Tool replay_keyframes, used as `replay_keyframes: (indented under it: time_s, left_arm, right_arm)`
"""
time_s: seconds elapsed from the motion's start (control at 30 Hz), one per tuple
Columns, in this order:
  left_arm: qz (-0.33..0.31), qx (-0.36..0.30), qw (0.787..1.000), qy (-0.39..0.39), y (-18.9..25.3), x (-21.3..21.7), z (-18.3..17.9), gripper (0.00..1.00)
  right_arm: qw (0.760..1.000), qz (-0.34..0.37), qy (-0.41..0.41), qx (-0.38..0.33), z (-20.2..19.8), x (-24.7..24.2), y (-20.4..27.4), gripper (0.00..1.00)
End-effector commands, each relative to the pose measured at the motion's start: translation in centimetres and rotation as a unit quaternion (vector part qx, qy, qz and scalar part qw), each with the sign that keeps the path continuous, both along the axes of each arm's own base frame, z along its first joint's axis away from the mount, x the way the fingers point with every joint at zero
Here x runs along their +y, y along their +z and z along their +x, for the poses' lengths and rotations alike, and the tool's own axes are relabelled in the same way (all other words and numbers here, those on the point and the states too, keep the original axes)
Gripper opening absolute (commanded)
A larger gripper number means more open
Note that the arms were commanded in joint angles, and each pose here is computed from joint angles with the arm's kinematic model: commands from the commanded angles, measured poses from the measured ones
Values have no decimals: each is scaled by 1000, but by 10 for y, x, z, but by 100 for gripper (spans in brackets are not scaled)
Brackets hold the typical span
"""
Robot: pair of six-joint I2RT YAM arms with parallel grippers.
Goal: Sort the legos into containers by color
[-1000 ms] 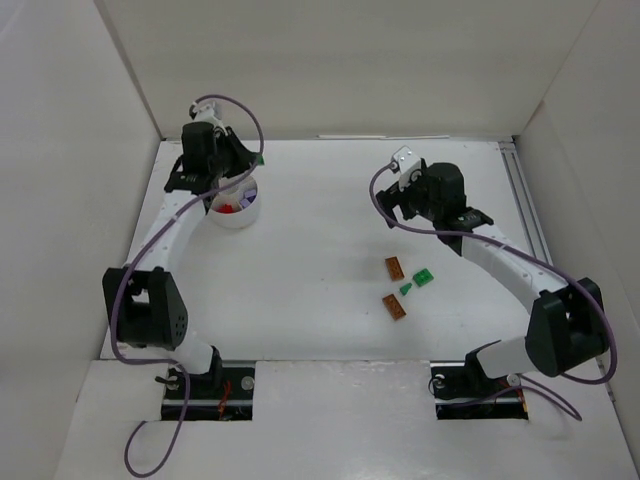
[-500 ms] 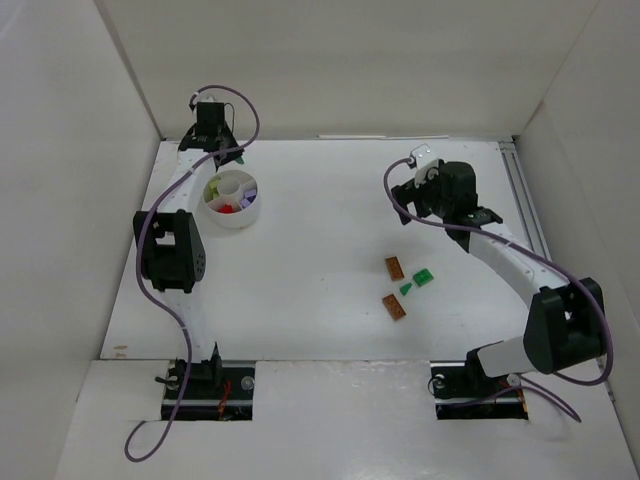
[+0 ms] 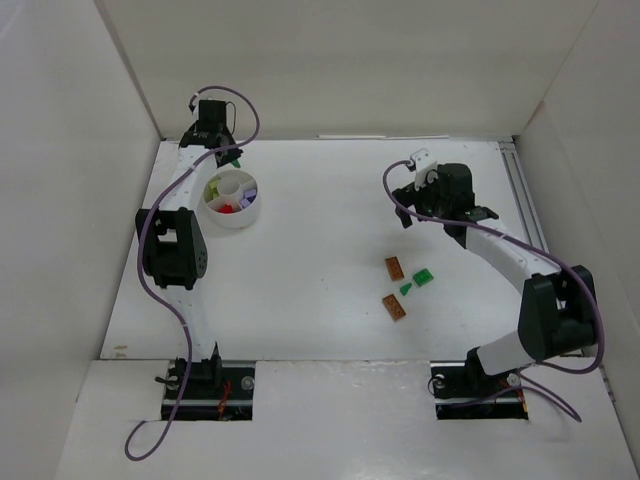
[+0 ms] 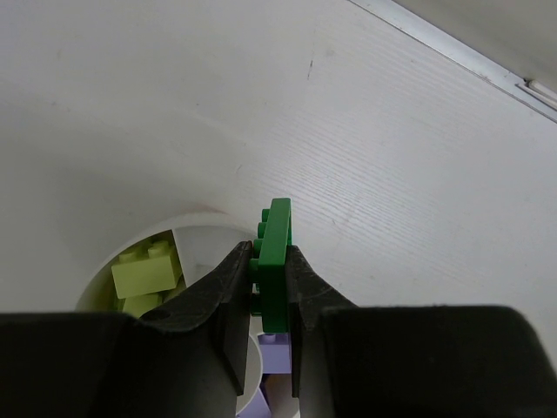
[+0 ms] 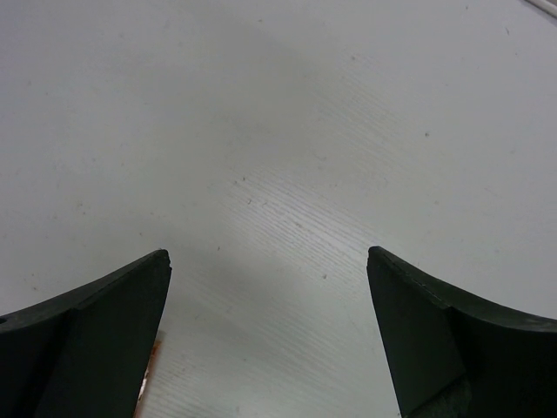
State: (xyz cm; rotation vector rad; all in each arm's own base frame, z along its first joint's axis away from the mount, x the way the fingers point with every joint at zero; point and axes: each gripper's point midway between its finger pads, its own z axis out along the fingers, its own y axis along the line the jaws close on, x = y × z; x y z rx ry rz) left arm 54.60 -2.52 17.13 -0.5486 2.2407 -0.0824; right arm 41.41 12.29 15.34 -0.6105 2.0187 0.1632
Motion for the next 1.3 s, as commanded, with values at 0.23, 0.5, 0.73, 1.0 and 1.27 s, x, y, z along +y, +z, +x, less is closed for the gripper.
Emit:
replay_keyframes:
  time_s: [0.23, 0.5, 0.73, 1.0, 1.27]
  left_arm:
    - [9, 14, 1000, 13, 4, 7, -9, 0]
    - [13, 20, 1000, 3, 1, 7, -18, 4]
    - [10, 30, 1000, 0, -5, 5, -20, 15]
    - [13, 17, 1000, -3, 11, 6, -27, 15]
    - [12, -3, 1000, -16, 24, 4, -38, 10]
  right_arm:
    - [1000, 13, -2, -18, 9, 1, 15, 99]
    - [1000, 13, -2, -18, 9, 1, 15, 99]
    - [1000, 15, 2, -17, 9, 2, 15, 99]
    - [1000, 18, 0, -11, 7, 2, 11, 99]
    - [1000, 19, 4, -6, 4, 3, 7, 99]
